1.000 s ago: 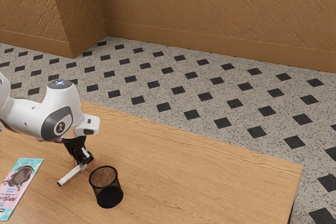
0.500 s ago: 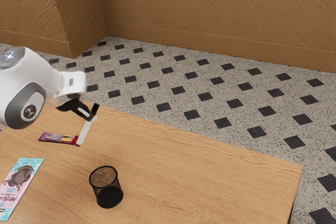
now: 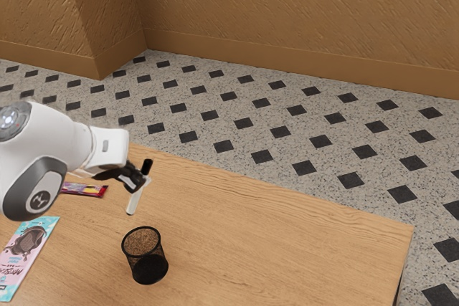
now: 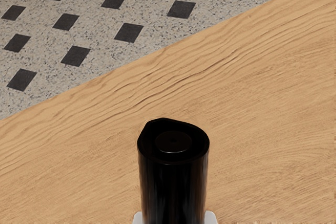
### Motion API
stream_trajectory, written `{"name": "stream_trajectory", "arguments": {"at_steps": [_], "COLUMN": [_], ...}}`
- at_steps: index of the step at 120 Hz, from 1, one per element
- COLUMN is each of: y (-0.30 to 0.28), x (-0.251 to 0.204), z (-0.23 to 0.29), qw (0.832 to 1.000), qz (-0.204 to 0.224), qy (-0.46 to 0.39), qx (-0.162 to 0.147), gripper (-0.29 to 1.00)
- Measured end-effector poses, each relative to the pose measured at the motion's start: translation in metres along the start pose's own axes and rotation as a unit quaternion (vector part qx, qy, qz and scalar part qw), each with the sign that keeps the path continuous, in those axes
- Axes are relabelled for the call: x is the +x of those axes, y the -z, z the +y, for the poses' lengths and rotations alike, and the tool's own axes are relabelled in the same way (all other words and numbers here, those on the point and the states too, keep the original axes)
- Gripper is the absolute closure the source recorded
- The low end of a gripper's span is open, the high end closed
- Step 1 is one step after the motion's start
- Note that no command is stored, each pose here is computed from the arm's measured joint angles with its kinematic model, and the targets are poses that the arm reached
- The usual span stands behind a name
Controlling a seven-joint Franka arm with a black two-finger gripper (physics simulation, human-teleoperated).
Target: Put the marker into the pen holder.
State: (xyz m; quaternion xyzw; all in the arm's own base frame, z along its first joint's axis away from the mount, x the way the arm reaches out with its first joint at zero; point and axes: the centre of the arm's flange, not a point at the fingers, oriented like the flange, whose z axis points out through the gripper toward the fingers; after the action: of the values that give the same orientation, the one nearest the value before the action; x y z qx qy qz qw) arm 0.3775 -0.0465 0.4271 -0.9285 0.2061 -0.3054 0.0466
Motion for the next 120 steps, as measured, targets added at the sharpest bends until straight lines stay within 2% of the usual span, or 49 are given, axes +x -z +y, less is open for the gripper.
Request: {"name": "stream_trajectory", "arguments": {"at_steps": [45, 79, 101, 120], "y": [0.002, -0.02, -0.033, -0.046], "x": [-0.008, -0.019, -0.026, -0.032], "z": [0.037, 0.045, 0.047, 0.049], "qw": [1.0, 0.999, 0.998, 0.997], "qz": [0.001, -0.034, -0.054, -0.072], "qy": [-0.016, -0.008, -0.001, 0.005], "qx": [-0.007, -0.021, -0.029, -0.036], "gripper": [0.73, 0.72, 0.34, 0.16]}}
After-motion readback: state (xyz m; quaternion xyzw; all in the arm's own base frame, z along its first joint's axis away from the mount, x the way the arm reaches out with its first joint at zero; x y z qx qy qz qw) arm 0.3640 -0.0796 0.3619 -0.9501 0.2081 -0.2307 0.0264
